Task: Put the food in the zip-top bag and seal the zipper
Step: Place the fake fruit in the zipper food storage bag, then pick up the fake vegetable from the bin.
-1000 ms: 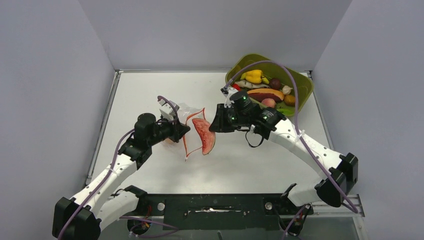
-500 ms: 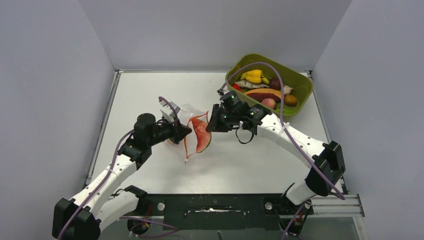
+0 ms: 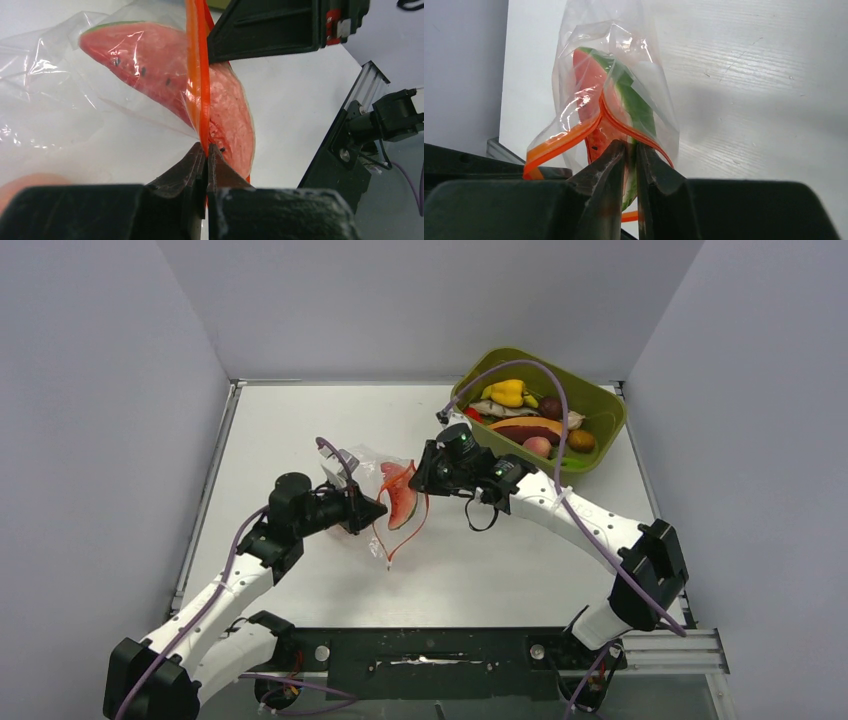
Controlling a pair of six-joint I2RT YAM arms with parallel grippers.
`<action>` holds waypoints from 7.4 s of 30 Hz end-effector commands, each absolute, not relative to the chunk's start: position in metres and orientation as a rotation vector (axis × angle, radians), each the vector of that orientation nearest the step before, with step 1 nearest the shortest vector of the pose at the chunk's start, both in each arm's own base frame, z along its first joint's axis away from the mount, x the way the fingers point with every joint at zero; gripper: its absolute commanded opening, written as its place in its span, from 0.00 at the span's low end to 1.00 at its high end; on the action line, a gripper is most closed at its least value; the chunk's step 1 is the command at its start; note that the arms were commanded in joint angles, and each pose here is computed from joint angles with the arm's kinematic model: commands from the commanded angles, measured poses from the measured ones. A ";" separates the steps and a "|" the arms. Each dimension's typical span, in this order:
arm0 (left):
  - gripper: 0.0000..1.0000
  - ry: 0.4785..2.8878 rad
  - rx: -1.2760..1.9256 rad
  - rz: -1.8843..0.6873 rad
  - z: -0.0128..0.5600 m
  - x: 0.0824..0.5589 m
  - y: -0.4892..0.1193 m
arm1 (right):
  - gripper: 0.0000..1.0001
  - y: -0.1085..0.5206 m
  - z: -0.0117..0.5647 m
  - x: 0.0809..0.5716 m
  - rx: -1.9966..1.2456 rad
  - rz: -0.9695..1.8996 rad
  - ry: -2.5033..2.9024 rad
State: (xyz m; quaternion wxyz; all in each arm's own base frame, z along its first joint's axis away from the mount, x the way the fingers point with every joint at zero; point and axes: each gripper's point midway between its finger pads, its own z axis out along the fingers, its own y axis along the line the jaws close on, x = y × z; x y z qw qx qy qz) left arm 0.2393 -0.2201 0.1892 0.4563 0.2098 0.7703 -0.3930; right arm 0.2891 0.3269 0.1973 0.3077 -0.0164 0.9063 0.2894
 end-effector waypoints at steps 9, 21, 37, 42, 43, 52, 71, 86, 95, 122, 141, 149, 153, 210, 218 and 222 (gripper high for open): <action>0.00 1.868 0.295 -1.109 0.216 0.252 -0.231 | 0.00 0.349 0.209 0.315 -0.136 0.879 2.095; 0.00 1.828 0.214 -1.048 0.220 0.258 -0.219 | 0.04 0.373 0.197 0.317 -0.208 0.975 2.028; 0.00 1.857 0.252 -0.912 0.210 0.258 -0.204 | 0.49 0.355 0.234 0.304 -0.233 0.943 2.021; 0.00 1.897 0.280 -0.841 0.204 0.258 -0.197 | 0.55 0.349 0.247 0.292 -0.274 0.959 2.013; 0.00 1.897 0.301 -0.829 0.204 0.258 -0.196 | 0.56 0.349 0.251 0.290 -0.302 0.962 2.003; 0.00 1.881 0.480 -0.736 0.206 0.254 -0.193 | 0.68 0.325 0.284 0.300 -0.442 0.780 1.955; 0.00 1.818 0.568 -0.799 0.210 0.239 -0.200 | 0.98 0.166 0.289 0.405 -0.174 0.028 2.031; 0.00 1.785 0.567 -0.790 0.215 0.232 -0.201 | 0.93 0.078 0.266 0.486 -0.155 -0.258 2.004; 0.00 1.789 0.570 -0.787 0.213 0.232 -0.201 | 0.75 0.062 0.244 0.534 -0.181 -0.185 2.023; 0.00 1.803 0.576 -0.783 0.209 0.234 -0.203 | 0.78 0.064 0.163 0.626 -0.250 0.005 2.060; 0.00 1.787 0.566 -0.763 0.214 0.234 -0.200 | 0.73 0.078 0.160 0.644 -0.311 0.080 2.022; 0.00 1.779 0.569 -0.771 0.216 0.233 -0.200 | 0.98 0.080 0.151 0.649 -0.323 0.077 2.009; 0.00 1.784 0.569 -0.771 0.214 0.233 -0.200 | 0.99 0.083 0.146 0.654 -0.359 0.087 1.998; 0.00 1.822 0.446 -0.750 0.217 0.247 -0.197 | 0.52 0.033 0.244 0.528 -0.005 -0.015 2.034; 0.00 1.816 0.373 -0.796 0.243 0.254 -0.201 | 0.52 0.045 0.275 0.477 0.063 0.109 2.039; 0.00 1.810 0.328 -0.794 0.249 0.259 -0.200 | 0.52 0.058 0.288 0.450 0.055 0.175 2.030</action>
